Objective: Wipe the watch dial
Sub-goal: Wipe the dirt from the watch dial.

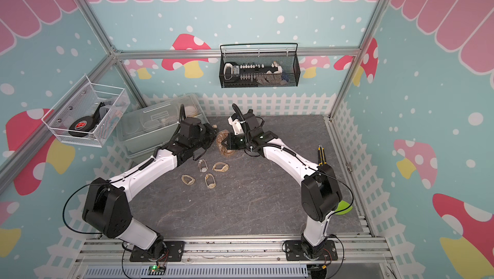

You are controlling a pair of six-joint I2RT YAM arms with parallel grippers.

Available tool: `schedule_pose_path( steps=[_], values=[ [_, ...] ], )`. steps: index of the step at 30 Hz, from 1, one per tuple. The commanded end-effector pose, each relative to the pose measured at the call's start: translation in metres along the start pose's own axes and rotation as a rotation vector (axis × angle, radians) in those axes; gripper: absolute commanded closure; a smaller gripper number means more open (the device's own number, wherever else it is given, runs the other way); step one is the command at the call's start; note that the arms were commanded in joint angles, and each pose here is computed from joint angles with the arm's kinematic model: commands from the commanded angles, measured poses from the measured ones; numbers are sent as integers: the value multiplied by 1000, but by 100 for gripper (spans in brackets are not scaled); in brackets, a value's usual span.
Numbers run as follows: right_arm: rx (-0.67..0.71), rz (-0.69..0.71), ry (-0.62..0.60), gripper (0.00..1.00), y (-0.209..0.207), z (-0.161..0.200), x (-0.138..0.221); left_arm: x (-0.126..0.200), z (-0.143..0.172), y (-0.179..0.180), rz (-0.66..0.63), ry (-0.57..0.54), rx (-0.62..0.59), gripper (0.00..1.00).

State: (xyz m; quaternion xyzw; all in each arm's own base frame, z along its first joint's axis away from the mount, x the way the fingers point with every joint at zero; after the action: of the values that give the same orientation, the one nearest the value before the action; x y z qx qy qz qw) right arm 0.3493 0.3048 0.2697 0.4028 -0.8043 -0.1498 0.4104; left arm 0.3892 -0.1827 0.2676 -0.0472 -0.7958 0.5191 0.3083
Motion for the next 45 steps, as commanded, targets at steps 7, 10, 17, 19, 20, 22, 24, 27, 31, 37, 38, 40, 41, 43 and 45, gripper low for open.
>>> schedule_pose_path(
  steps=[7, 10, 17, 19, 20, 22, 24, 27, 31, 37, 38, 40, 41, 43, 45],
  values=[
    [40, -19, -34, 100, 9, -29, -16, 4, 0, -15, 54, 23, -25, 100],
    [42, -2, -20, 100, 2, -33, -27, 6, 3, -14, 55, 37, -35, 100],
    [34, 19, -44, 100, -9, -53, -27, 11, 13, -12, 72, 105, -69, 100],
    [25, 29, -51, 100, -16, -59, -26, 12, 16, -13, 95, 138, -76, 100],
    [22, 33, -54, 100, -18, -61, -25, 12, 18, -14, 108, 157, -83, 100],
    [20, 45, -63, 100, -24, -66, -22, 12, 22, -14, 117, 189, -95, 100],
    [12, 60, -69, 100, -31, -69, -19, 15, 23, -14, 127, 201, -101, 100],
    [-4, 86, -76, 100, -41, -71, -10, 23, 14, -12, 164, 170, -63, 100],
    [-10, 118, -79, 100, -51, -64, 4, 27, -7, -5, 260, 120, 89, 100],
    [-9, 116, -81, 100, -46, -44, 28, 26, -17, -8, 334, 115, 153, 100],
    [-11, 114, -80, 100, -45, -39, 32, 26, -17, -7, 337, 112, 160, 100],
    [-12, 105, -78, 100, -41, -31, 38, 25, -18, -3, 355, 101, 190, 100],
    [-9, 101, -77, 100, -38, -27, 41, 24, -19, 0, 369, 96, 210, 100],
    [-2, 93, -70, 100, -31, -20, 46, 21, -19, 6, 380, 91, 247, 100],
    [10, 90, -64, 100, -24, -14, 51, 17, -18, 8, 388, 97, 258, 100]
  ],
)
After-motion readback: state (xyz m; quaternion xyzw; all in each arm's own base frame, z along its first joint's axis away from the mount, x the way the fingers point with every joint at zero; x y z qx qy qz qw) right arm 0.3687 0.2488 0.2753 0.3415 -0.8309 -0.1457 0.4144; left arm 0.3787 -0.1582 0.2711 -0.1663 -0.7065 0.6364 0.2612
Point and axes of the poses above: each gripper's point midway between its finger pads, its own x axis back along the fingers, its own y axis along the line the jaws close on, z = x × y, the point moved 7 cm from there along x, back along the fingers, and after that the axes turned 5 degrees about x, right-handed, at the moved point
